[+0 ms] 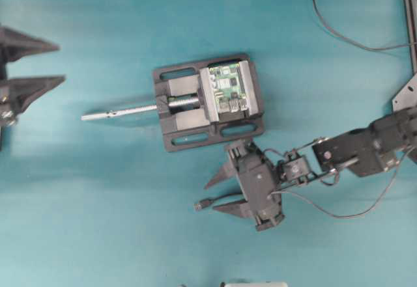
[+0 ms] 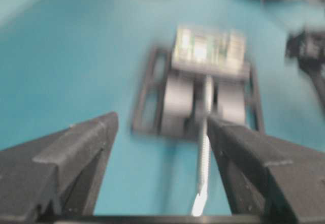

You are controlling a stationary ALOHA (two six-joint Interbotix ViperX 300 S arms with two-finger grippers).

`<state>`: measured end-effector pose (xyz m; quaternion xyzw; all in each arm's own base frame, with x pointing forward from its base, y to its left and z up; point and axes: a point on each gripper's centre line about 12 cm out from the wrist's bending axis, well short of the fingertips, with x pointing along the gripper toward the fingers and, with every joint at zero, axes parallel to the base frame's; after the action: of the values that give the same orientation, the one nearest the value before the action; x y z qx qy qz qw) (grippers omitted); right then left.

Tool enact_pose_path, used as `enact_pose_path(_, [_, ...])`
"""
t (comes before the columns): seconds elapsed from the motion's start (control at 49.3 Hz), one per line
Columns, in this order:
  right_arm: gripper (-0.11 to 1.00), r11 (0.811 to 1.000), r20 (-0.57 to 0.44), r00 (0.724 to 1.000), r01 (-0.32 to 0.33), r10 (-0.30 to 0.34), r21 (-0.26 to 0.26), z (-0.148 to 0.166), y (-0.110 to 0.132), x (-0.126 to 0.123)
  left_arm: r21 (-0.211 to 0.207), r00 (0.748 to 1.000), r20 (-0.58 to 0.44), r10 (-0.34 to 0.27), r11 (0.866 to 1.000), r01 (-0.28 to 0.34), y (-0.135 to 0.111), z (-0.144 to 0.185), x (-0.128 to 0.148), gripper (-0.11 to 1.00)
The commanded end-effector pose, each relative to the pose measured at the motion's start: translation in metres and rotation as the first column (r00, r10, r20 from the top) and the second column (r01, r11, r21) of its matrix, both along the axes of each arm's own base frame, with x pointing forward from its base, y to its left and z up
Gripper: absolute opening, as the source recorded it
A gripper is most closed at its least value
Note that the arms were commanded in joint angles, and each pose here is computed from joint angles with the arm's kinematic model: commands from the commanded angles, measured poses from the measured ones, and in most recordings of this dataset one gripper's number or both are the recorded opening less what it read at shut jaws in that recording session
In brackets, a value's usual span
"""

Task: Insert the USB into the fixed PCB.

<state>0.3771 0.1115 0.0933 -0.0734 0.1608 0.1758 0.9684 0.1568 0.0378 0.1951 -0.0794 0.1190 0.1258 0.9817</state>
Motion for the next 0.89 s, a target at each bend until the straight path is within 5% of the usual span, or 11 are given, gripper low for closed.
enact_pose_path(0.0, [0.57, 1.0, 0.03, 1.0, 0.002, -0.003, 0.013, 0.006, 0.003, 0.009, 0.008, 0.999, -0.043, -0.016, 1.0, 0.016, -0.004, -0.005, -0.011, 0.86])
enact_pose_path(0.872, [0.56, 0.998, -0.052, 0.998, 0.035, -0.032, 0.051, -0.011, 0.005, 0.01, 0.018, 0.999, -0.033, -0.005, 1.0, 0.005, -0.002, -0.028, -0.011, 0.85])
